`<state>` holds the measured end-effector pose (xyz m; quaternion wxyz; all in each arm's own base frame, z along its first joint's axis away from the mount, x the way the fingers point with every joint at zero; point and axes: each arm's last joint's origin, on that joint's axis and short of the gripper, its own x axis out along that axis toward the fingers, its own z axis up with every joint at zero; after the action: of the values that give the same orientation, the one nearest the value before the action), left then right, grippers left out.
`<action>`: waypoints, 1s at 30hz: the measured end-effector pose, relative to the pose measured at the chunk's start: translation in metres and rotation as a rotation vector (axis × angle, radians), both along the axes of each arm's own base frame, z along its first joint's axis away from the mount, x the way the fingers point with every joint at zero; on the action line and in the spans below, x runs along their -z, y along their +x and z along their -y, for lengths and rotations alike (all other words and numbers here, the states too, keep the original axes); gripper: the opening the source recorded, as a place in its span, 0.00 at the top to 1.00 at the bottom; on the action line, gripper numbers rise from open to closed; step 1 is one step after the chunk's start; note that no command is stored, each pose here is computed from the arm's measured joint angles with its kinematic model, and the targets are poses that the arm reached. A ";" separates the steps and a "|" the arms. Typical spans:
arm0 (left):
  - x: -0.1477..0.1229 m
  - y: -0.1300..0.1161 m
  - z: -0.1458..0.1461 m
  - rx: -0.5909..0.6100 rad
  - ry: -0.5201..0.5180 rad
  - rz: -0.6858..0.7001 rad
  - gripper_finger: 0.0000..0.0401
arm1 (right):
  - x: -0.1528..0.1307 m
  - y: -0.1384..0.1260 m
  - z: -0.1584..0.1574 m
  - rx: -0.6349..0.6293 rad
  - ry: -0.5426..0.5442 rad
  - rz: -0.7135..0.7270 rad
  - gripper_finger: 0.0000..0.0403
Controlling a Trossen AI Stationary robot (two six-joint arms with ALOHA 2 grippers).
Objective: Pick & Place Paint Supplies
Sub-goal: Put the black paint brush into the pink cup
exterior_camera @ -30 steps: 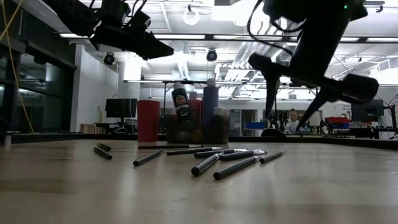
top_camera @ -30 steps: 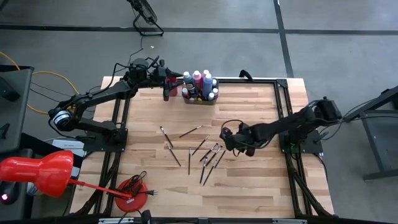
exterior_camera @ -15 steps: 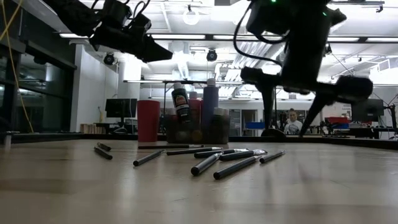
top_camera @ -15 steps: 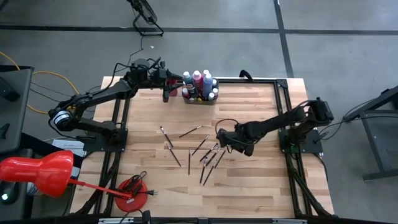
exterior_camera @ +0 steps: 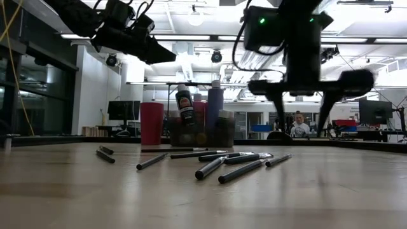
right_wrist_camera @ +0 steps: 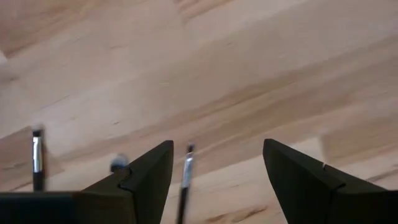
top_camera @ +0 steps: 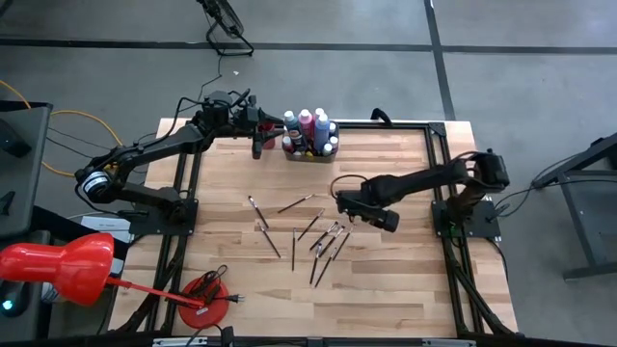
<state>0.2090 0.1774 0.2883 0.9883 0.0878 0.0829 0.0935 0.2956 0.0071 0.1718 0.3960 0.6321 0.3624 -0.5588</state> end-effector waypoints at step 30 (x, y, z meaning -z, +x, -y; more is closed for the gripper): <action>0.003 0.000 0.002 0.067 -0.036 -0.017 0.60 | 0.035 0.015 -0.011 0.045 0.043 -0.035 0.67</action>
<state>0.2089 0.1751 0.2850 0.9915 0.0737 0.0901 0.0580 0.3109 0.0180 0.1364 0.3631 0.6385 0.3672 -0.5706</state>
